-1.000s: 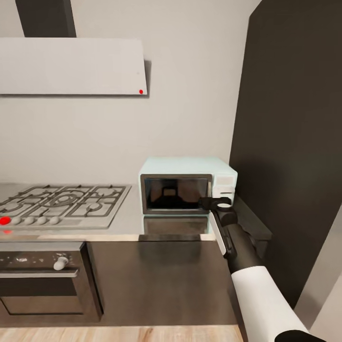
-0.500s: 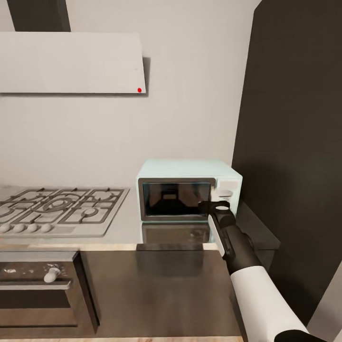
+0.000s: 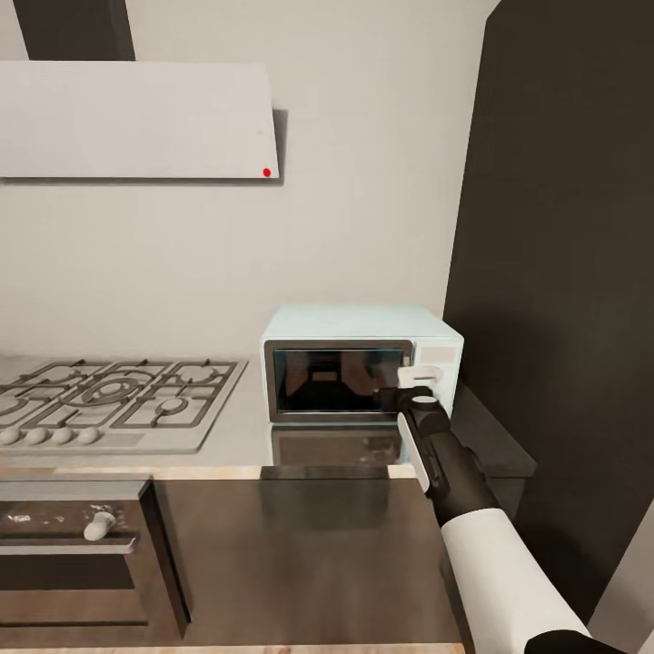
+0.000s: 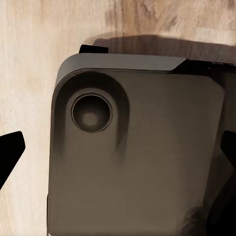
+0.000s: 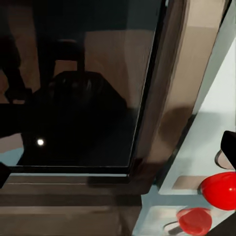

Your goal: In the kitchen, take the popcorn bag from the countertop, put it into the microwave, and heat it until the popcorn is cooked so the cooked popcorn ends up inside the bag.

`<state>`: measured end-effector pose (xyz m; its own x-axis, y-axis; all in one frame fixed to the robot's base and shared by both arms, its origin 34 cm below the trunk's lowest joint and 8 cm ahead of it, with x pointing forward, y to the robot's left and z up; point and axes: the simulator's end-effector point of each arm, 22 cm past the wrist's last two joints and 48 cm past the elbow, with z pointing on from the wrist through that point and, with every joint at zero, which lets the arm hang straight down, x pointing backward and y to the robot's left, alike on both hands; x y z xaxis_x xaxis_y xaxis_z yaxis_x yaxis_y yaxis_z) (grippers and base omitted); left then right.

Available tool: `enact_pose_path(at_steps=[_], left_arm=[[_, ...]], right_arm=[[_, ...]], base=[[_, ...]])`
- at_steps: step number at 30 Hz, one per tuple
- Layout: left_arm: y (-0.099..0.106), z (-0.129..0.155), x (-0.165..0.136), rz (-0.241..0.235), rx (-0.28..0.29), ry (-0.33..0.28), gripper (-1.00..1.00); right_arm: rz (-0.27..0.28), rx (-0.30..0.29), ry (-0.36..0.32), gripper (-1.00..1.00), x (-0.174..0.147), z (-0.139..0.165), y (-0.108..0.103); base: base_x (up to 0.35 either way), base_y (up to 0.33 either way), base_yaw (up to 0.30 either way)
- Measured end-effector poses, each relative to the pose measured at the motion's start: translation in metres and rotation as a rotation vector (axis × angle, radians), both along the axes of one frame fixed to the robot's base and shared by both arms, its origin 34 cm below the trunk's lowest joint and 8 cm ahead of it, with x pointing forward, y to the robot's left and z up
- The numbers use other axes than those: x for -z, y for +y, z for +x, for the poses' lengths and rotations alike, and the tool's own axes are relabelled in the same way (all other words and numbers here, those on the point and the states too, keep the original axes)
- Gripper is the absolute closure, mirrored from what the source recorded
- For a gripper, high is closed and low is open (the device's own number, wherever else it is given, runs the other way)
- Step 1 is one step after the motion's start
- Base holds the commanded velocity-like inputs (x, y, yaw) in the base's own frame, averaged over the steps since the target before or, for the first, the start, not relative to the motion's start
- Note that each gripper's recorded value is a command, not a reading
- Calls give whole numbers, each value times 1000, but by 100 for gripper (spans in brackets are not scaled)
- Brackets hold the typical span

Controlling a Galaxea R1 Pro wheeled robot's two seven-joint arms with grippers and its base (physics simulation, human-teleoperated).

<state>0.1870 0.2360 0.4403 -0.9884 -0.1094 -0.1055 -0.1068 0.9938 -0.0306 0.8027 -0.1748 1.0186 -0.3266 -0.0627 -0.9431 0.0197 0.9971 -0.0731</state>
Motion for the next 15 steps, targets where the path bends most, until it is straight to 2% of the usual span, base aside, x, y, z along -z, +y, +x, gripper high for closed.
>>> enact_pose_path(at_steps=[8, 15], left_arm=[[-1, 0, 0, -1, 0, 1, -100], [-1, 0, 0, -2, 0, 1, -100]], right_arm=[[-13, 1, -1, -100, 0, 1, -5], [-14, 2, -3, -100, -1, 1, -5]], base=[[0, 0, 0], [0, -122, 0]])
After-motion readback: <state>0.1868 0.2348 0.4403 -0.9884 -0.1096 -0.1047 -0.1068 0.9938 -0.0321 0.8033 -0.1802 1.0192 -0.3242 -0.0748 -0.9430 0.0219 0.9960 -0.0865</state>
